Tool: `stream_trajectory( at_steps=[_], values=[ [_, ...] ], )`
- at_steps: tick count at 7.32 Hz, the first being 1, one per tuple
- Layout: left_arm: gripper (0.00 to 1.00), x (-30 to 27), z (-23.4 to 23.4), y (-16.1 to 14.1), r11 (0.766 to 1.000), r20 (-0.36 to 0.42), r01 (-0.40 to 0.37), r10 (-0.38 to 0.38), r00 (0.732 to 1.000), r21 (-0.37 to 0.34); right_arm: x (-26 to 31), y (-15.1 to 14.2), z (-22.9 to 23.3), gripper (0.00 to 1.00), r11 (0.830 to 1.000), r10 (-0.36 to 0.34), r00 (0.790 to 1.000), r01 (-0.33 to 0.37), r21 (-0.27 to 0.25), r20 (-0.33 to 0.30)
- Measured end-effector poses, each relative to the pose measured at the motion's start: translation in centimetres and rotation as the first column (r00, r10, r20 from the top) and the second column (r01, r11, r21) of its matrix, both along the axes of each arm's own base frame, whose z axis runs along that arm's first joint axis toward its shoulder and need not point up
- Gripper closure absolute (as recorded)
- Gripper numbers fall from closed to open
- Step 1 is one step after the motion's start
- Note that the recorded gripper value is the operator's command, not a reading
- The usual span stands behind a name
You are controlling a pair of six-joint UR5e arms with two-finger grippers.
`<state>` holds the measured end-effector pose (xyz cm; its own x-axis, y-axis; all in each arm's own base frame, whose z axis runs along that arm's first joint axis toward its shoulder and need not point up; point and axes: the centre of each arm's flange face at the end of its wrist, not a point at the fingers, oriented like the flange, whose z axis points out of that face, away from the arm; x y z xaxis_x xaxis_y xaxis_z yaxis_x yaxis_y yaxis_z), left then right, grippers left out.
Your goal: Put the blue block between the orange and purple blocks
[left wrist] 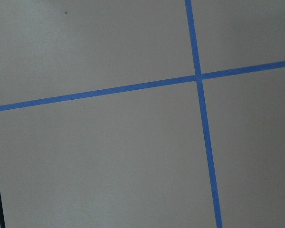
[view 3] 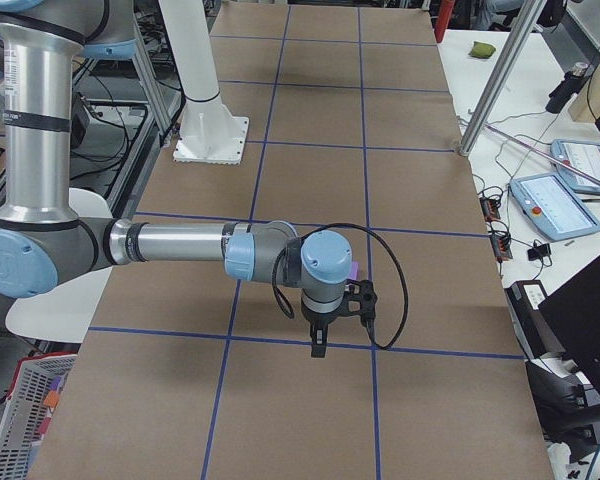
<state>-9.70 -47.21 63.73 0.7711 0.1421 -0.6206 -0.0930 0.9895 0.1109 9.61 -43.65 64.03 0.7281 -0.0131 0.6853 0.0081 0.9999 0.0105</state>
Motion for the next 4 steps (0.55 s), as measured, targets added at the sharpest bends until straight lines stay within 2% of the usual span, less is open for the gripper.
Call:
stream_trajectory(
  at_steps=[4],
  values=[
    [0.0,0.0,-0.13,0.01,1.0,0.0,0.0,0.0,1.0,0.002,-0.11,-0.44,-0.49,0.0,1.0,-0.002,1.0,0.002,0.01,-0.001]
  ],
)
